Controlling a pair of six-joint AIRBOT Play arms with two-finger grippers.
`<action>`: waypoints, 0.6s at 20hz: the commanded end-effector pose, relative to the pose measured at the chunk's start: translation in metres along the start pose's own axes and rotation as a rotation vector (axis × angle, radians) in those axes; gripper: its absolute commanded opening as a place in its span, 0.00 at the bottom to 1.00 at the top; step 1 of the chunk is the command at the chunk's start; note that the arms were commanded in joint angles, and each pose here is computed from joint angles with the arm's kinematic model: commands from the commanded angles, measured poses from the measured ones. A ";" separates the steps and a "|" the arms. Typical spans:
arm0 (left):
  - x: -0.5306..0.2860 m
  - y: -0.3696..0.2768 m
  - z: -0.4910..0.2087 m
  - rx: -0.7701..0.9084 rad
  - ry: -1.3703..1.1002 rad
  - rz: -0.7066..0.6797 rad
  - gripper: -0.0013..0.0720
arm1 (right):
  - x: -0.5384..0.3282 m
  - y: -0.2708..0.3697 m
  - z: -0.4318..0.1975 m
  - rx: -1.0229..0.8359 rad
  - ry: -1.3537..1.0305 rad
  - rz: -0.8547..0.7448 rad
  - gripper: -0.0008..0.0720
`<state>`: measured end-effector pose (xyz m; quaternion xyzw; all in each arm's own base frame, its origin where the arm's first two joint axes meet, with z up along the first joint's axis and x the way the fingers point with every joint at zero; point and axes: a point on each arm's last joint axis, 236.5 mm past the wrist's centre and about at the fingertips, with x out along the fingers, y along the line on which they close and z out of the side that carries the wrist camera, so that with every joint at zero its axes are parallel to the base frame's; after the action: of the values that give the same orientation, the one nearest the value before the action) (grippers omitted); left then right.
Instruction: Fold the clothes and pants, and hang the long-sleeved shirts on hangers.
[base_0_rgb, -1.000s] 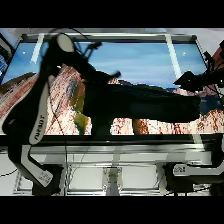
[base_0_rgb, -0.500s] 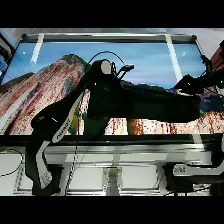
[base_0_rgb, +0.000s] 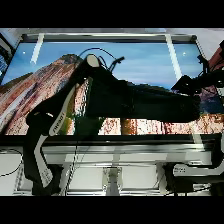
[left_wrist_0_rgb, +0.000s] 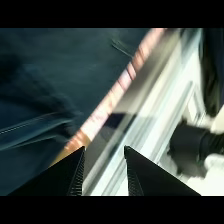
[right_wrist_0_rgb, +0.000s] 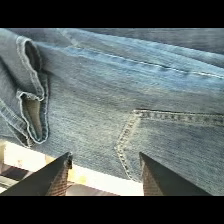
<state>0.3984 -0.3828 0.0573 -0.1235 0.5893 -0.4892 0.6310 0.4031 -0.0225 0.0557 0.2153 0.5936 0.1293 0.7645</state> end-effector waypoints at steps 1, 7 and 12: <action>-0.068 0.052 0.007 -0.187 -0.069 0.007 0.43 | 0.009 0.016 0.001 -0.061 0.008 0.006 0.67; -0.132 0.155 -0.026 -0.430 -0.087 0.180 0.71 | 0.020 0.037 0.000 -0.129 0.020 0.016 0.67; -0.123 0.202 -0.073 -0.511 0.046 0.310 0.89 | 0.020 0.036 0.000 -0.128 0.020 0.013 0.67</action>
<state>0.4620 -0.1900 -0.0041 -0.2047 0.6834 -0.2741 0.6450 0.4103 0.0168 0.0560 0.1707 0.5906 0.1727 0.7696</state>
